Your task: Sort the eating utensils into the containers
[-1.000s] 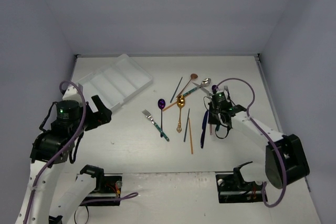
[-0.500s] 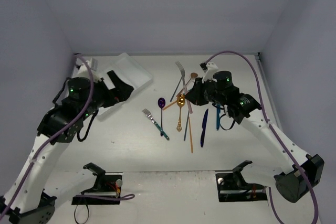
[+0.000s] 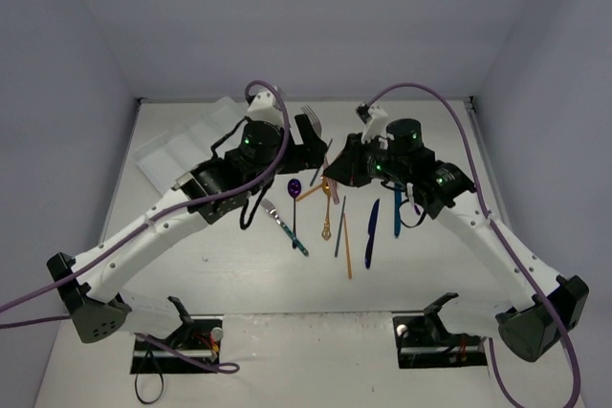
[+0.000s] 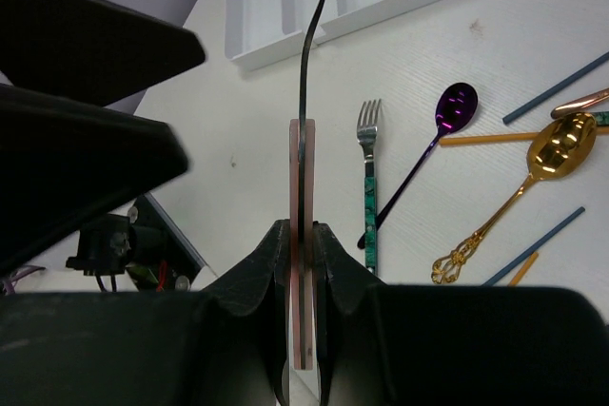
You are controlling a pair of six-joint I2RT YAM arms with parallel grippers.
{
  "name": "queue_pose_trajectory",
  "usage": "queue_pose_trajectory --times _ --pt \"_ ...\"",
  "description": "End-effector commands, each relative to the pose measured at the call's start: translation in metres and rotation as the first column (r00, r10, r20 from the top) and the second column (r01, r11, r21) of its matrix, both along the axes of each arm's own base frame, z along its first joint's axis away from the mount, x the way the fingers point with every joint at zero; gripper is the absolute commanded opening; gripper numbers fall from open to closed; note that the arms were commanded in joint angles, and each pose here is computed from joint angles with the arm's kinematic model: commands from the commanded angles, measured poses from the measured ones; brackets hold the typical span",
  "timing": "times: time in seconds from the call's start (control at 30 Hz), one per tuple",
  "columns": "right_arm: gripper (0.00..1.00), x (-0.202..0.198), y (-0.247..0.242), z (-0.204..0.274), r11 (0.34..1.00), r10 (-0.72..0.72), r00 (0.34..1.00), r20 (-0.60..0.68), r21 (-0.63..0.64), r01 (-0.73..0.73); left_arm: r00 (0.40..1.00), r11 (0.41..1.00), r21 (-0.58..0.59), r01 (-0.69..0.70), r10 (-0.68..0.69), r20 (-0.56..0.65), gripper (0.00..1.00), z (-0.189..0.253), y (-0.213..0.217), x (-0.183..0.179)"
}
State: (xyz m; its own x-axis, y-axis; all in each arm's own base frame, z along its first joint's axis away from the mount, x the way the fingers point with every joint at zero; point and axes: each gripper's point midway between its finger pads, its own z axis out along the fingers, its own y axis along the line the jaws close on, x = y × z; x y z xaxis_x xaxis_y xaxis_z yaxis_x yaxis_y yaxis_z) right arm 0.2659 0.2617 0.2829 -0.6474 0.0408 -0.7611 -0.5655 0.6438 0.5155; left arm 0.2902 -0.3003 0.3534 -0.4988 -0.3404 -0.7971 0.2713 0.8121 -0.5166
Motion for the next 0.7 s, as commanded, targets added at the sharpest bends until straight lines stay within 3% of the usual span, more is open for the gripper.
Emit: queue_pose_trajectory --times 0.0,0.4,0.53,0.67 --pt "0.0 -0.009 0.007 0.038 0.995 0.041 0.995 0.091 0.09 -0.05 0.993 0.993 -0.118 0.002 0.012 0.116 0.74 0.05 -0.02 0.008" --pt "0.0 -0.013 0.003 0.039 0.994 0.029 0.995 0.1 0.106 -0.04 0.999 0.99 -0.135 -0.029 0.035 0.042 0.47 0.021 -0.036 0.015" --pt "0.0 -0.012 0.004 0.036 0.994 0.031 0.994 0.1 0.102 -0.041 0.998 0.989 -0.14 -0.038 0.044 0.038 0.29 0.018 -0.036 0.016" --pt "0.0 -0.011 0.005 0.034 0.994 0.034 0.995 0.098 0.099 -0.043 0.997 0.99 -0.128 -0.055 0.061 0.039 0.04 0.013 -0.033 0.018"
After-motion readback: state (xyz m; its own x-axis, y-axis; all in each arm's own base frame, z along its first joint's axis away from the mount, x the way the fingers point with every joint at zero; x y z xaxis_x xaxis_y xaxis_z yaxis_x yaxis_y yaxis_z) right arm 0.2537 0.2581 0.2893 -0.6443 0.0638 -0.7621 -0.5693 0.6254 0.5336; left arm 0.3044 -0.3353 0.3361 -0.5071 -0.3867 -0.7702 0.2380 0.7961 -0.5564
